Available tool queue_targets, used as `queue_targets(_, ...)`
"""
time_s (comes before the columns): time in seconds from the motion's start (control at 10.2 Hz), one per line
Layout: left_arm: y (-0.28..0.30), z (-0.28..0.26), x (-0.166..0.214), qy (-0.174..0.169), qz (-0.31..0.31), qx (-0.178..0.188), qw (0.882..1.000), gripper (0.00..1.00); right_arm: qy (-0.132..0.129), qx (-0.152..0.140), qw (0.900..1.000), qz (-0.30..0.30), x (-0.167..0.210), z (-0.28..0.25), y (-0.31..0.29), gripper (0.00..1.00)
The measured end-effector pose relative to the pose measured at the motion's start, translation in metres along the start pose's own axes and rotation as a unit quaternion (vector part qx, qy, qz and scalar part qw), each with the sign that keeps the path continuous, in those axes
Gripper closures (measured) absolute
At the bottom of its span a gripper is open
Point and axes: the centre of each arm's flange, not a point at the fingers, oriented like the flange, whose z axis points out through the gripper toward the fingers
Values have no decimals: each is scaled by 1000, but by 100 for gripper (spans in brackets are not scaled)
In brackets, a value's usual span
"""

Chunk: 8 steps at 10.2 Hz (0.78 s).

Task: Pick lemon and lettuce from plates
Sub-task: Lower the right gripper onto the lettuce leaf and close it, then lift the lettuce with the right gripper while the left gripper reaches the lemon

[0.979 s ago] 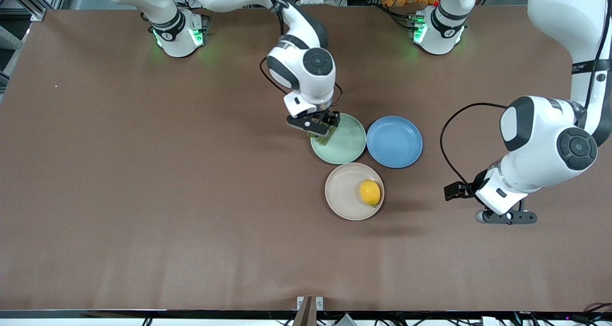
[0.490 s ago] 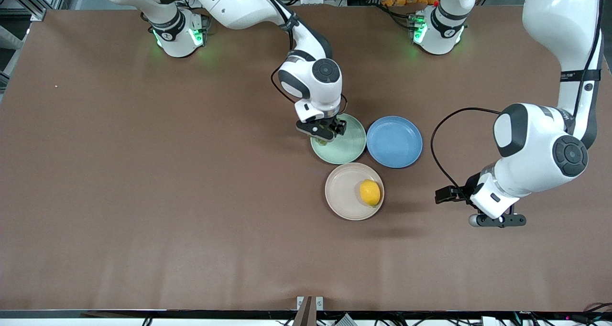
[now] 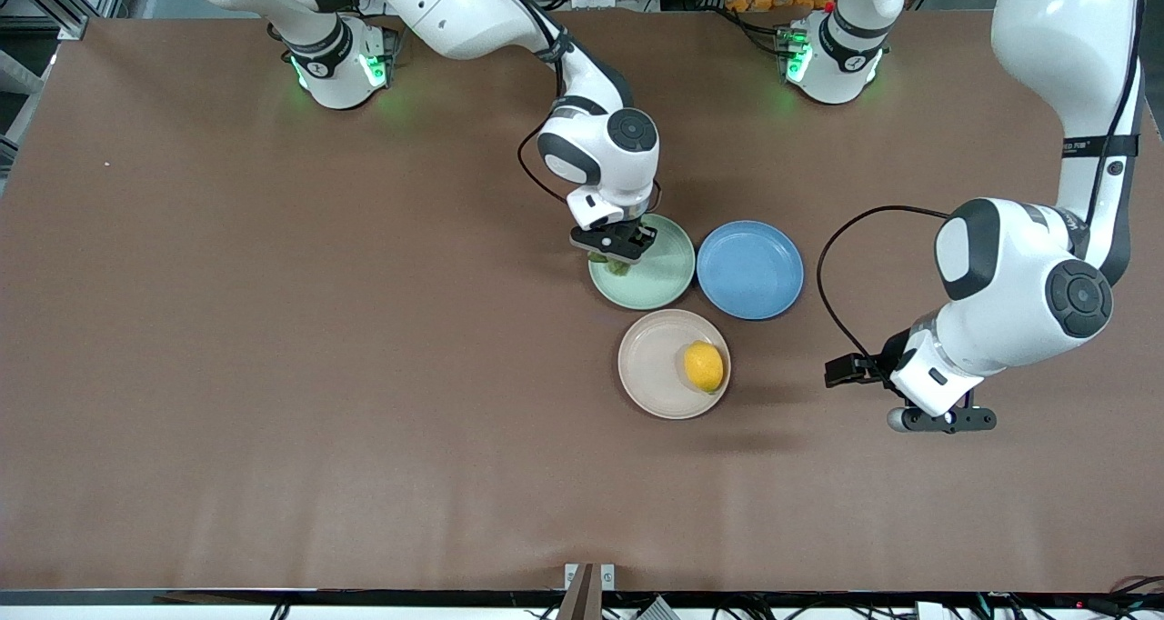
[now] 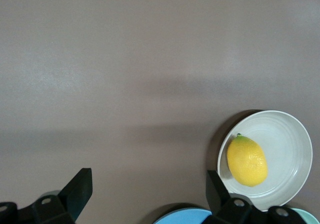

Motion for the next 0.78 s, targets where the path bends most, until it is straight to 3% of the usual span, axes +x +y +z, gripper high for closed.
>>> queue_targets(0.29, 0, 2, 0, -1, 0, 0, 1000, 0, 9, -4, 1000, -8, 1, -1, 0, 85)
queue_targets(0.39, 3, 4, 0, -1, 2, -1, 1000, 0, 9, -5, 1000, -8, 1, -1, -1, 87)
queue_targets(0.49, 10, 8, 0, -2, 7, -1, 1000, 0, 10, -4, 1000, -7, 3, -3, -2, 96)
queue_targets(0.78, 50, 33, -3, 10, 11, -7, 1000, 0, 16, 2, 1000, 8, 21, -24, -11, 96)
